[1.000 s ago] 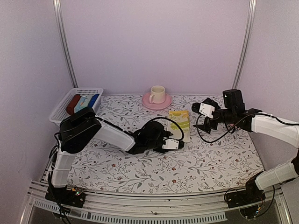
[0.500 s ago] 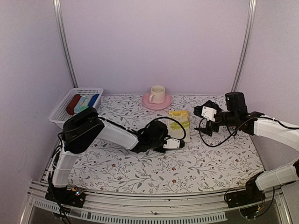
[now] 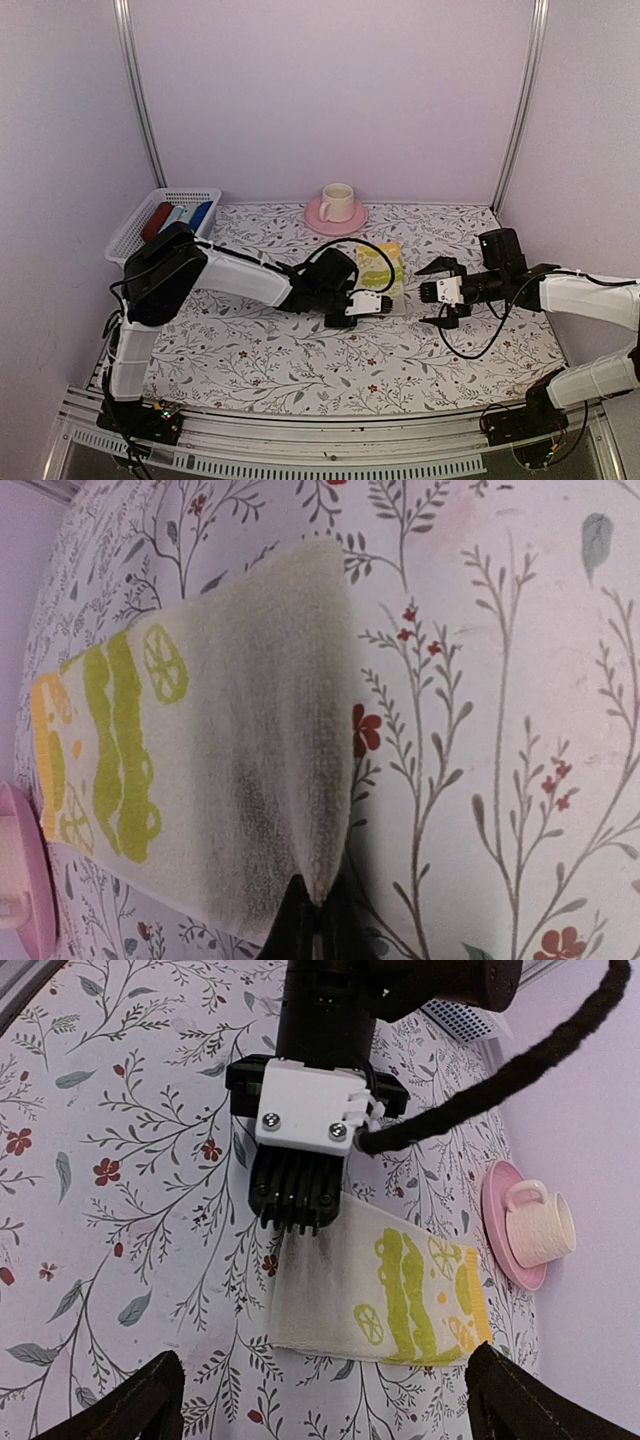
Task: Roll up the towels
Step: Roll the towel at the center of the board.
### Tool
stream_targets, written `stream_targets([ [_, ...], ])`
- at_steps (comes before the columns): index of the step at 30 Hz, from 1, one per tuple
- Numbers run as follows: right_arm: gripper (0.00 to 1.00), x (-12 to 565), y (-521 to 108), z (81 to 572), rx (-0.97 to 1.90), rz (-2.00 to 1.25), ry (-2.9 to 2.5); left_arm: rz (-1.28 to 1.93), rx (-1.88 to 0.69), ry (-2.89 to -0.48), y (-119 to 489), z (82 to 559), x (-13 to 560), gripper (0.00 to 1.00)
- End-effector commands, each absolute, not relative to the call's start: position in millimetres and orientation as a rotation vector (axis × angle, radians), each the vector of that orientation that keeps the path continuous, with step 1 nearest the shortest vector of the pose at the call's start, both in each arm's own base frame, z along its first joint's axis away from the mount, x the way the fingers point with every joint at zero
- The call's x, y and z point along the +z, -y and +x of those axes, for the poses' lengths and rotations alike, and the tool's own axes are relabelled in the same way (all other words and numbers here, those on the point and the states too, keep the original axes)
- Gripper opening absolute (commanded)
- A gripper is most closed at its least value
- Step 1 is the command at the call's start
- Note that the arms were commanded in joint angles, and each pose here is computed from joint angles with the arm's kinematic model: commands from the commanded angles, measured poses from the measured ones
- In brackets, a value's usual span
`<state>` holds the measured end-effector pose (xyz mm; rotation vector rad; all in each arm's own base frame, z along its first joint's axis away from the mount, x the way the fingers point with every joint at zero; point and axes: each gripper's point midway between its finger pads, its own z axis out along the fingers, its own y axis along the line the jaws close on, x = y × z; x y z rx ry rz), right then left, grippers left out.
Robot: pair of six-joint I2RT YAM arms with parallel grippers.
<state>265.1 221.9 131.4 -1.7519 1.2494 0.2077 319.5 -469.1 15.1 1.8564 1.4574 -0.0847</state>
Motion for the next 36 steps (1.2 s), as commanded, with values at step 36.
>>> stream_targets([
  [36,0.67,54,-260,281,0.269,-1.819,-1.405,1.77,-0.819,-1.793,461,284,37,0.12],
])
